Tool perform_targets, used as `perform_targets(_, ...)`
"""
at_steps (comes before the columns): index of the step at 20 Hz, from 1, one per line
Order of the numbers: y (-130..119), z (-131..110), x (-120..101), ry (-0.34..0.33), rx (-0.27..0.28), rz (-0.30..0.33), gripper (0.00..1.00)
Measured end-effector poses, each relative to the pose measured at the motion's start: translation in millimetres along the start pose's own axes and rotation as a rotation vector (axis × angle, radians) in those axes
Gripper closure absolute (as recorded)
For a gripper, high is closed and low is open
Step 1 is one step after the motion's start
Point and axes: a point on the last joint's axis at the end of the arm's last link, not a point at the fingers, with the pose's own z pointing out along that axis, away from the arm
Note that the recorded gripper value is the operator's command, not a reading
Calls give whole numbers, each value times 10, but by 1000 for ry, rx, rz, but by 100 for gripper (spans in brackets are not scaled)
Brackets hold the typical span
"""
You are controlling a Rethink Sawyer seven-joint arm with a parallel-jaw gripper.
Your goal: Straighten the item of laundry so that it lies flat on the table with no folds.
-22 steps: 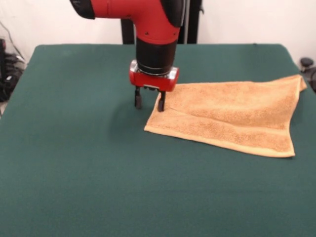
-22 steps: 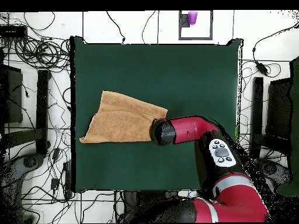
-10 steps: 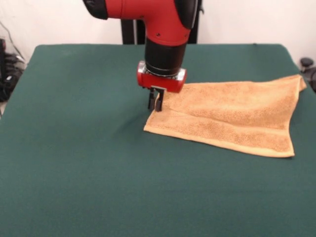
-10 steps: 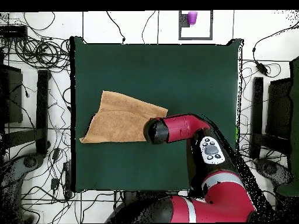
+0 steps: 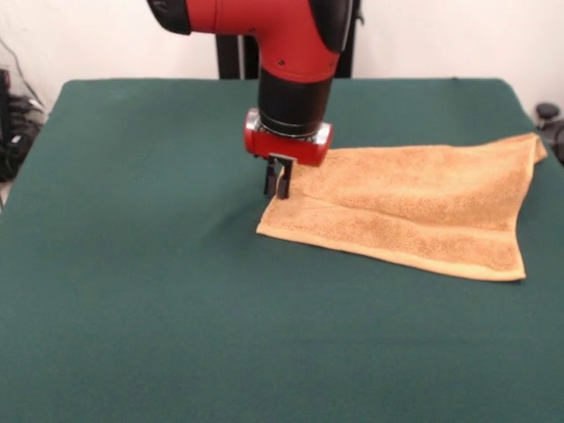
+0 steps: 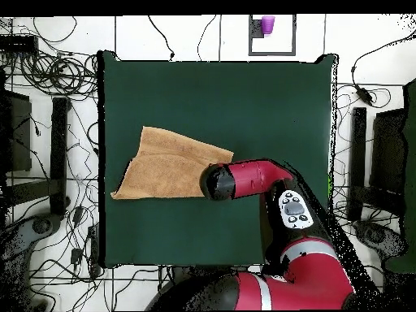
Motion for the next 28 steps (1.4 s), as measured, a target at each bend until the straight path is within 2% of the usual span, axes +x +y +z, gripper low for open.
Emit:
perform_targets(7, -17, -5, -4, 1, -2, 7, 100)
perform_targets(14, -153, -17, -31, 10, -13, 51, 100)
perform_targets(15, -269, -23, -58, 9, -12, 70, 100)
perform_targets(20, -546, -63, -149, 0, -8, 116, 100)
perform_targets(28, -1120, -253, -321, -14, 13, 205, 100)
